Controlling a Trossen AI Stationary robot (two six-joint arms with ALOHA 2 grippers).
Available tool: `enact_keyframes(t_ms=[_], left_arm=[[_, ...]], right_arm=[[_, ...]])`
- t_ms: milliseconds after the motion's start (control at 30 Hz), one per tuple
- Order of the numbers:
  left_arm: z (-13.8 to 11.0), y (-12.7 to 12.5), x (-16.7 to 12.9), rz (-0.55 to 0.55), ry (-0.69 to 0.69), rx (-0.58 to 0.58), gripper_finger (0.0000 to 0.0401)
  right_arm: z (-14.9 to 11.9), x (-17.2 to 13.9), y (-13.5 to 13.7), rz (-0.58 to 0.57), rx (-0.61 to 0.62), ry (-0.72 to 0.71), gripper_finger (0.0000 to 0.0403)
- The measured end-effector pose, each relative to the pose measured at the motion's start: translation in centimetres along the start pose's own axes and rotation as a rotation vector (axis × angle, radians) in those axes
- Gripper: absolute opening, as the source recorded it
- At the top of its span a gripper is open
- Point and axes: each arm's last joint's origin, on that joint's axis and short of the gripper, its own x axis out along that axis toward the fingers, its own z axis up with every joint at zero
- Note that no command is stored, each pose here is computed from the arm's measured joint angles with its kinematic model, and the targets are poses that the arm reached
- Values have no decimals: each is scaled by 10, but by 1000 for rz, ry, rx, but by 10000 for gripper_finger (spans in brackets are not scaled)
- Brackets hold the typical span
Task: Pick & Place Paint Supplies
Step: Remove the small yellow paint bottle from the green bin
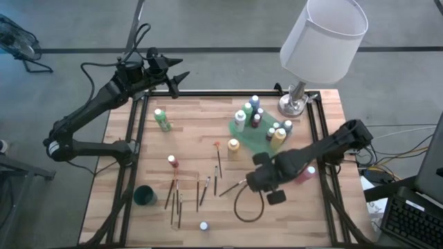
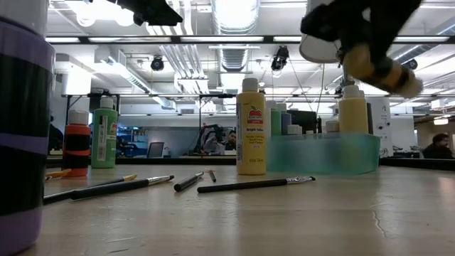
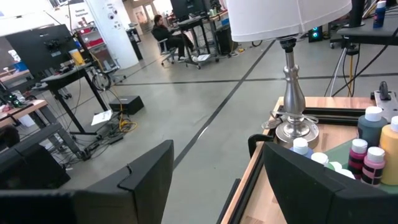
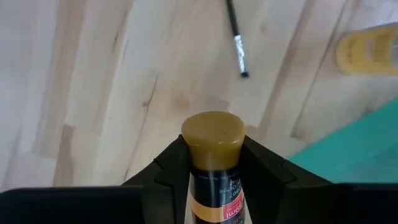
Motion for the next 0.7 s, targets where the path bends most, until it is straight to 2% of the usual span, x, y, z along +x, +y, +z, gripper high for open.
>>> enact_keyframes(t_ms=[267,700], left_arm=[[0,0,0,0,0,0,252],[0,0,0,0,0,0,252]], right_arm=[[-15,52,4,-11,24,-18,106],[-50,98,-2,-36,-3,77,105]])
